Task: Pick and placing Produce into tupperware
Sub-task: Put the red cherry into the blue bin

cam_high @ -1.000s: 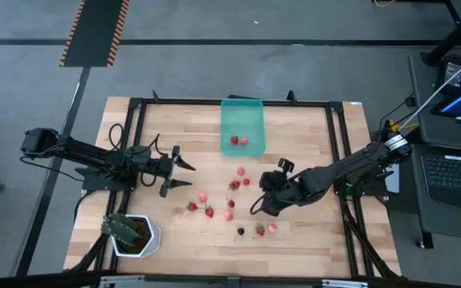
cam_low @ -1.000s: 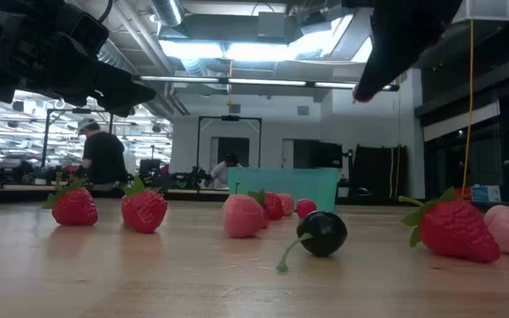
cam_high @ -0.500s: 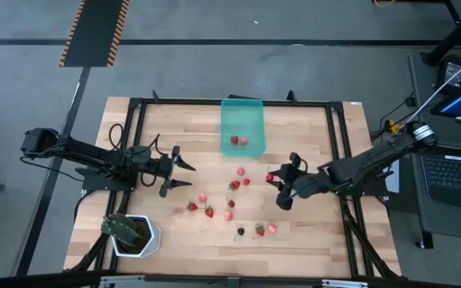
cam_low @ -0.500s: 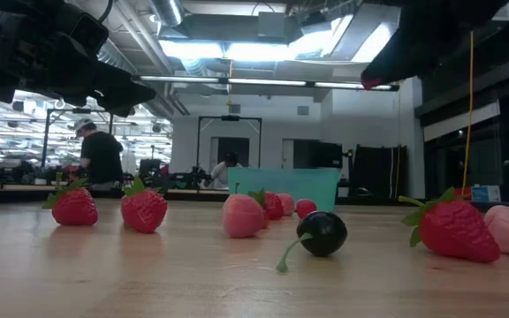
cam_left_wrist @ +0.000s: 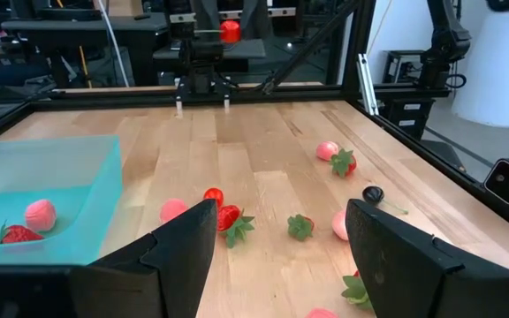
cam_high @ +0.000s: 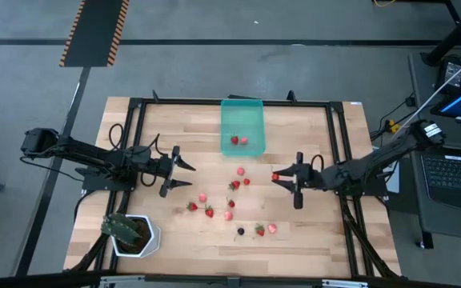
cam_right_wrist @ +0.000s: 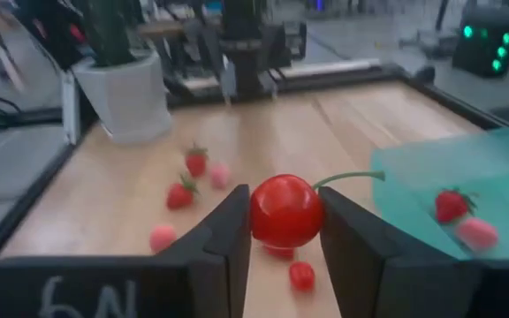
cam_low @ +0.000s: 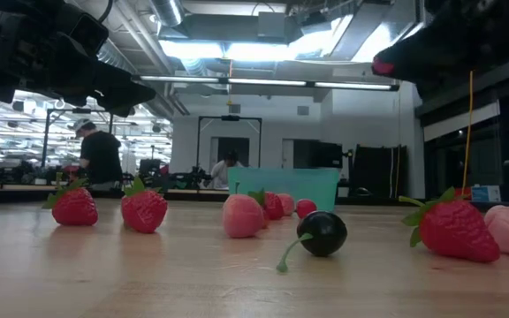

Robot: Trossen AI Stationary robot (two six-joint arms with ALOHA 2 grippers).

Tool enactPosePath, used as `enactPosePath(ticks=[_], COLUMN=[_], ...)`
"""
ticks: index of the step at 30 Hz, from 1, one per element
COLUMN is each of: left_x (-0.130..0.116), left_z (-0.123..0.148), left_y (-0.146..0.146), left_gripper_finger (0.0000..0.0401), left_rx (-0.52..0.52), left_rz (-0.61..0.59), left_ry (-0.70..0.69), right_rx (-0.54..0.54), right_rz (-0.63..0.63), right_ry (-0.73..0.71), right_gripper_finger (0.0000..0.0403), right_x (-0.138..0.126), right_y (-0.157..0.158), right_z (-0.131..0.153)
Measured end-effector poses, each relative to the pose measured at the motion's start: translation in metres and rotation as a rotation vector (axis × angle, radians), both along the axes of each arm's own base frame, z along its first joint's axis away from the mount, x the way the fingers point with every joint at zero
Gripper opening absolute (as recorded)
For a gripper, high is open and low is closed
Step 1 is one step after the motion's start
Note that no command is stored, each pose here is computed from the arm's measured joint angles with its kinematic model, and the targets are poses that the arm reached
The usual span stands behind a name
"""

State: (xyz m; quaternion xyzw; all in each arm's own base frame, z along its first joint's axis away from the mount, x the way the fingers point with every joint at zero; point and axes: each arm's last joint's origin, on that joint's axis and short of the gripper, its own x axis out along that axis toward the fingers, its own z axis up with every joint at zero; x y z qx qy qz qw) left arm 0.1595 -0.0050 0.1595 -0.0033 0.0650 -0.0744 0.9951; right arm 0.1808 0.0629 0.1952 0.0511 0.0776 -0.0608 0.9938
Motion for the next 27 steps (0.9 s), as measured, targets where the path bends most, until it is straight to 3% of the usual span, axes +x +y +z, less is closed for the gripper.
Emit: enactPosePath(ticks=[5,14,27], left_x=[0.000,0.000,0.000], left_z=[0.000,0.000,0.000], left_y=[0.000,0.000,0.000], left_gripper_finger=[0.0245,0.0245,0.0245], left_rx=[0.000,0.000,0.000], left_rz=[0.000,0.001,0.003], left_ry=[0.000,0.000,-0.001], right_rx=[-0.001,-0.013,-0.055], right_rz=[0.008,-0.002,-0.332], right_ry=[-0.083,-0.106,-0.096], right_gripper_finger=[0.0116,0.0116,0.0116], right_x=[-0.009,-0.012,-0.015], right_y=[-0.004,-0.006,-0.016], right_z=[-0.012,-0.016,-0.017])
